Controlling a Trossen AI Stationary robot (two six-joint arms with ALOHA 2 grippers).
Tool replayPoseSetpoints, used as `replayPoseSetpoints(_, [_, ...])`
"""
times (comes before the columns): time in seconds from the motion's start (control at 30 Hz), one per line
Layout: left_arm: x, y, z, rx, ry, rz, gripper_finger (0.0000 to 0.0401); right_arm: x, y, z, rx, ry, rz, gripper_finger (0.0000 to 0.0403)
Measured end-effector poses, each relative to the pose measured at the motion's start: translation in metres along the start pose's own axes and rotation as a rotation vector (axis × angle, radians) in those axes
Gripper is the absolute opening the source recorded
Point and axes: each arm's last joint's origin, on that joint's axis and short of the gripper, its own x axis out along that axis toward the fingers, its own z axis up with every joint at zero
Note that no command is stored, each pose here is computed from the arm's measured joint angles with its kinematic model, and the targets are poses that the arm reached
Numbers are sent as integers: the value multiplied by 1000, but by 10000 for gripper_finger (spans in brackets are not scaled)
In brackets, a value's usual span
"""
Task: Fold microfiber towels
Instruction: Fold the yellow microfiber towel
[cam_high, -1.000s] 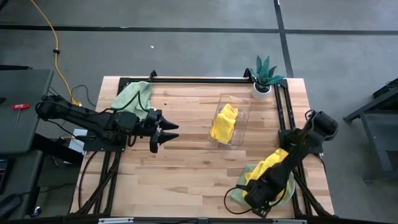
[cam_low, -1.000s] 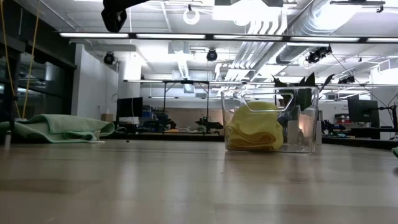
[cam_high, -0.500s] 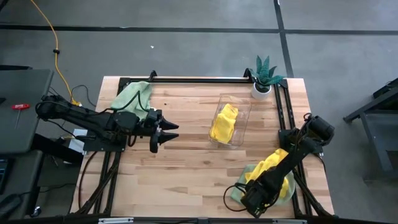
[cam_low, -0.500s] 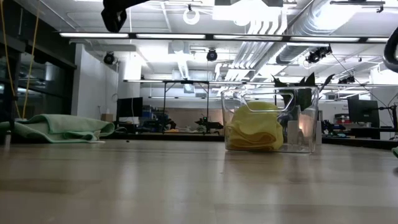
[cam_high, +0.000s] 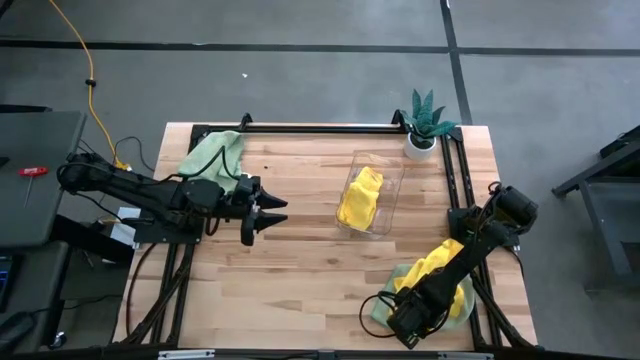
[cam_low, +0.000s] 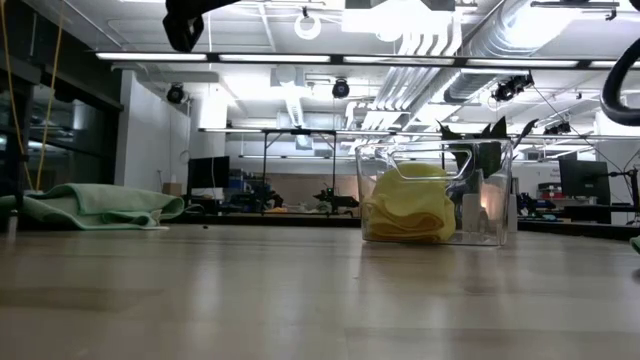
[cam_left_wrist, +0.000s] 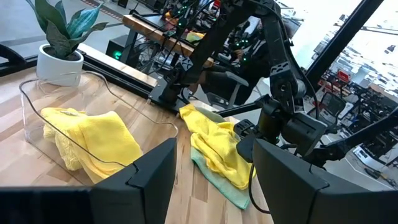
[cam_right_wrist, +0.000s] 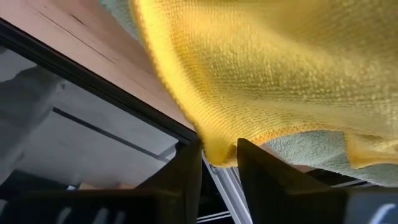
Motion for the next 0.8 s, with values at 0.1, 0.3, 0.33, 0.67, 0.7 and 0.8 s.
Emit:
replayPoseSetpoints(0.1, [0, 0, 0, 0, 0, 0, 200, 0, -1, 0, -2, 5, -7, 82])
replayPoseSetpoints(0.3, [0, 0, 0, 0, 0, 0, 200, -6, -1, -4, -118, 59, 10, 8])
replayPoseSetpoints(0.33, [0, 0, 0, 0, 0, 0, 200, -11, -2, -6, -142, 60, 27, 9])
replayPoseSetpoints(0.67, [0, 0, 0, 1, -2, 1, 200, -145, -16, -29, -410, -286, 431, 1])
replayPoseSetpoints(0.7, [0, 0, 1, 7, -5, 0, 200, -163, -20, -32, -441, -361, 480, 1])
replayPoseSetpoints(0.8, [0, -1, 3, 34, -24, -10, 200, -212, -32, -39, -486, -584, 571, 1])
